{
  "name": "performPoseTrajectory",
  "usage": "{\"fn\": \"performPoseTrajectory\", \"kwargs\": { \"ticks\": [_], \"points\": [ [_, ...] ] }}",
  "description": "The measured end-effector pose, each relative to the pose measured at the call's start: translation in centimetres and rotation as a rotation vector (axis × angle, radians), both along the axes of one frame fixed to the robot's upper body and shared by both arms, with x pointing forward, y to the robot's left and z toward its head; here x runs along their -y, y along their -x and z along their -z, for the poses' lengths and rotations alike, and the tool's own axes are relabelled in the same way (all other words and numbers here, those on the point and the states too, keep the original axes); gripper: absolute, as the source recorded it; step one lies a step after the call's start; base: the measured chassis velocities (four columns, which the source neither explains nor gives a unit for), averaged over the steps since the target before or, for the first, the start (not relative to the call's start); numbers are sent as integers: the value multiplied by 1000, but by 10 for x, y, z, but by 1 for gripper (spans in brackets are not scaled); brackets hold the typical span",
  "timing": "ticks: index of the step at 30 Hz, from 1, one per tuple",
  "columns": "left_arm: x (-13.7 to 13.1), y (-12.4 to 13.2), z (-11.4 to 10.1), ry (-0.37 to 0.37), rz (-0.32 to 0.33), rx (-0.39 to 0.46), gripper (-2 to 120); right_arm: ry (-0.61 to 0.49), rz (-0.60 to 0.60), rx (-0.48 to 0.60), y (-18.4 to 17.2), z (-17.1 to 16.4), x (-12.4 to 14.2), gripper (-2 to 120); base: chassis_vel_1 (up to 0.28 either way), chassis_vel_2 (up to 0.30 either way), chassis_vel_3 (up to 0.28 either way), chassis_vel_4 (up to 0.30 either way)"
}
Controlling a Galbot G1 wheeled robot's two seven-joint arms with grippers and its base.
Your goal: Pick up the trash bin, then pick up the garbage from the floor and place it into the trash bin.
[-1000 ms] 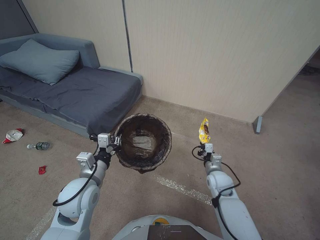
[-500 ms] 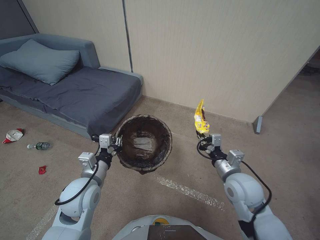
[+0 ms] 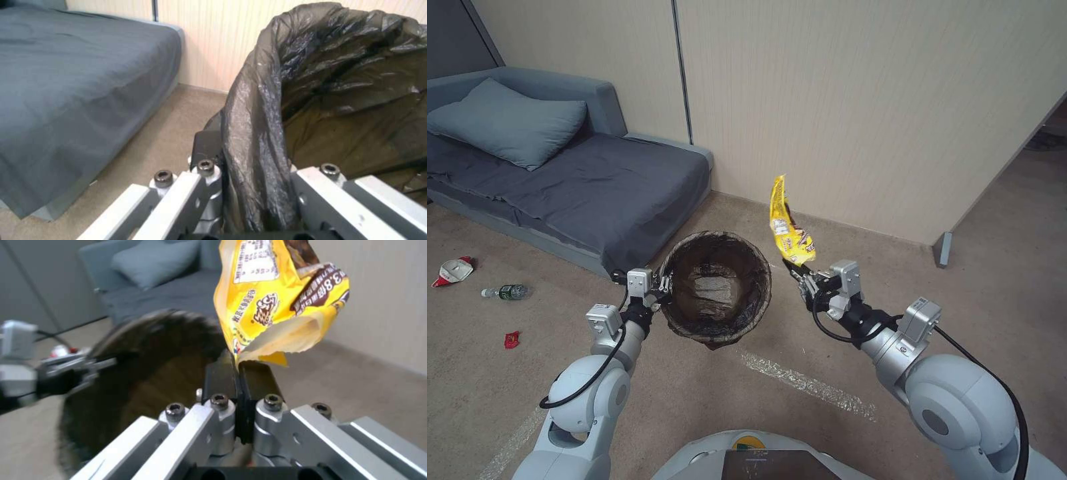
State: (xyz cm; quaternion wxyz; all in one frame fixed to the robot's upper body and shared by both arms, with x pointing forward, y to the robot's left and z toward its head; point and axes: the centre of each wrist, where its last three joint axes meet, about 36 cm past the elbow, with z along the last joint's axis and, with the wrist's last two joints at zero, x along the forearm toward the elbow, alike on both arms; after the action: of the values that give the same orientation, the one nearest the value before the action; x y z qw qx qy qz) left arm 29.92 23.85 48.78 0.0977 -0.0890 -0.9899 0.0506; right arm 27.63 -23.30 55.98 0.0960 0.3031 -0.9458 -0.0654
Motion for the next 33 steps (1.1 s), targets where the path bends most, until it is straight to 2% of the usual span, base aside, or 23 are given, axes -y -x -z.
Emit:
{"fn": "performPoseTrajectory", "kwargs": {
  "ticks": [7, 19, 27, 33],
  "points": [
    [2, 0, -3, -1, 6, -4, 7, 5, -91, -34, 1, 6, -16, 0, 0, 0, 0, 0],
    [5, 2, -9, 0, 8, -3, 7, -8, -207, -142, 1, 52, -55, 0, 0, 0, 0, 0],
    [6, 3, -10, 1, 5, -1, 7, 3, -232, -176, 2, 65, -64, 0, 0, 0, 0, 0],
    [7, 4, -12, 1, 5, 1, 7, 14, -202, -199, 2, 76, -73, -2, 0, 0, 0, 0]
  ]
}}
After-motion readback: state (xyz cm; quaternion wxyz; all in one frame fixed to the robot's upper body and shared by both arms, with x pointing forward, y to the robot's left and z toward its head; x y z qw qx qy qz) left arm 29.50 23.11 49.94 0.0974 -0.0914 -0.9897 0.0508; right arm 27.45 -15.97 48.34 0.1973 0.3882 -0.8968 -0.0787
